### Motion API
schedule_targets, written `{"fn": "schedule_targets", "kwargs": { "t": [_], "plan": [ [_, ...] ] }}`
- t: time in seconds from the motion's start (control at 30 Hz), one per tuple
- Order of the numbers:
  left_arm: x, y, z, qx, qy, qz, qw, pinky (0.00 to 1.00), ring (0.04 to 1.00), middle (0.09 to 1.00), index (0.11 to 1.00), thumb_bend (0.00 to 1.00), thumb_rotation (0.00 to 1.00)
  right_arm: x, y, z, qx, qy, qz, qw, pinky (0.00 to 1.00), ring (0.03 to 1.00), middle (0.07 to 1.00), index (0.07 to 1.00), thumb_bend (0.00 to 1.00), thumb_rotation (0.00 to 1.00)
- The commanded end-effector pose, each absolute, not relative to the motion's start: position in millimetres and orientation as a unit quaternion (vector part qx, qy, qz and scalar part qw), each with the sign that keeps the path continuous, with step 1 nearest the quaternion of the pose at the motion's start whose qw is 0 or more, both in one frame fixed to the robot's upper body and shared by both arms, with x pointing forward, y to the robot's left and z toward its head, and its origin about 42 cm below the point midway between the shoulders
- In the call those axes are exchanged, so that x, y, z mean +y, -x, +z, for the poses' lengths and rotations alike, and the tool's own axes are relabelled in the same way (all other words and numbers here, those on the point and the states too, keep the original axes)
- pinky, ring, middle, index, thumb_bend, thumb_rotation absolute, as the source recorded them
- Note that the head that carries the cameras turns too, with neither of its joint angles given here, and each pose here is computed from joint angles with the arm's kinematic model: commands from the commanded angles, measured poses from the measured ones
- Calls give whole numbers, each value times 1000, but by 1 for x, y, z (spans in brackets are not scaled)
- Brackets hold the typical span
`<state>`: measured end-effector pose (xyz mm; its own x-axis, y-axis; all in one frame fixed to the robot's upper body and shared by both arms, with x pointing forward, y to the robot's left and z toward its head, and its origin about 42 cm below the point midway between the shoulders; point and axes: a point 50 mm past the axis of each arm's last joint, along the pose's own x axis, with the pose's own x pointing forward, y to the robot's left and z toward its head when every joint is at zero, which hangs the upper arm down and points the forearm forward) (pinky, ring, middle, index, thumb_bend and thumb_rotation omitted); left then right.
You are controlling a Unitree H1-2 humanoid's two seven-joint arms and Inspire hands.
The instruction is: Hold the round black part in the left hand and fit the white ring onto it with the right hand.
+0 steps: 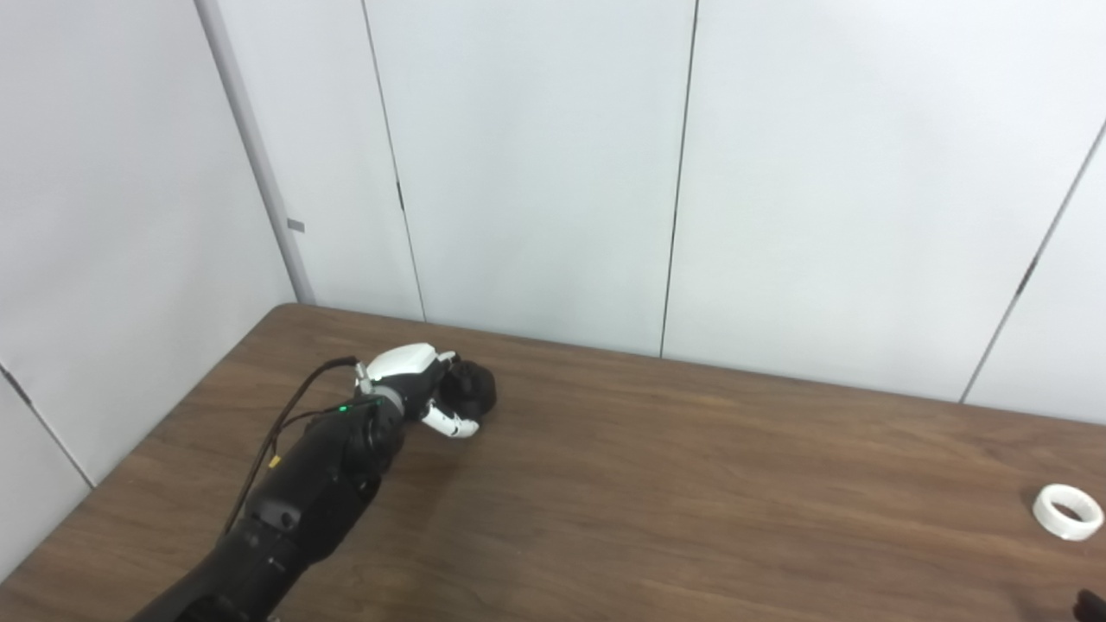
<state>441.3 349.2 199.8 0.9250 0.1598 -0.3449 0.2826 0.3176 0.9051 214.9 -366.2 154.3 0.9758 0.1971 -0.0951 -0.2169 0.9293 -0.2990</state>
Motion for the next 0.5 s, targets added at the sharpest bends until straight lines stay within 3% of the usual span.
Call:
{"fn": "schedule_targets", "kwargs": {
  "t": [0.0,0.47],
  "plan": [
    [354,-445,216,178,-592,-20,786,1000,1000,1000,1000,1000,302,-369,-216,156,35,165,108,980,1000,1000,1000,988,926,436],
    [351,-446,191,181,-576,-22,797,1000,1000,1000,976,1000,259,-370,-213,158,32,172,108,979,1000,1000,1000,987,926,447]
  ]
}}
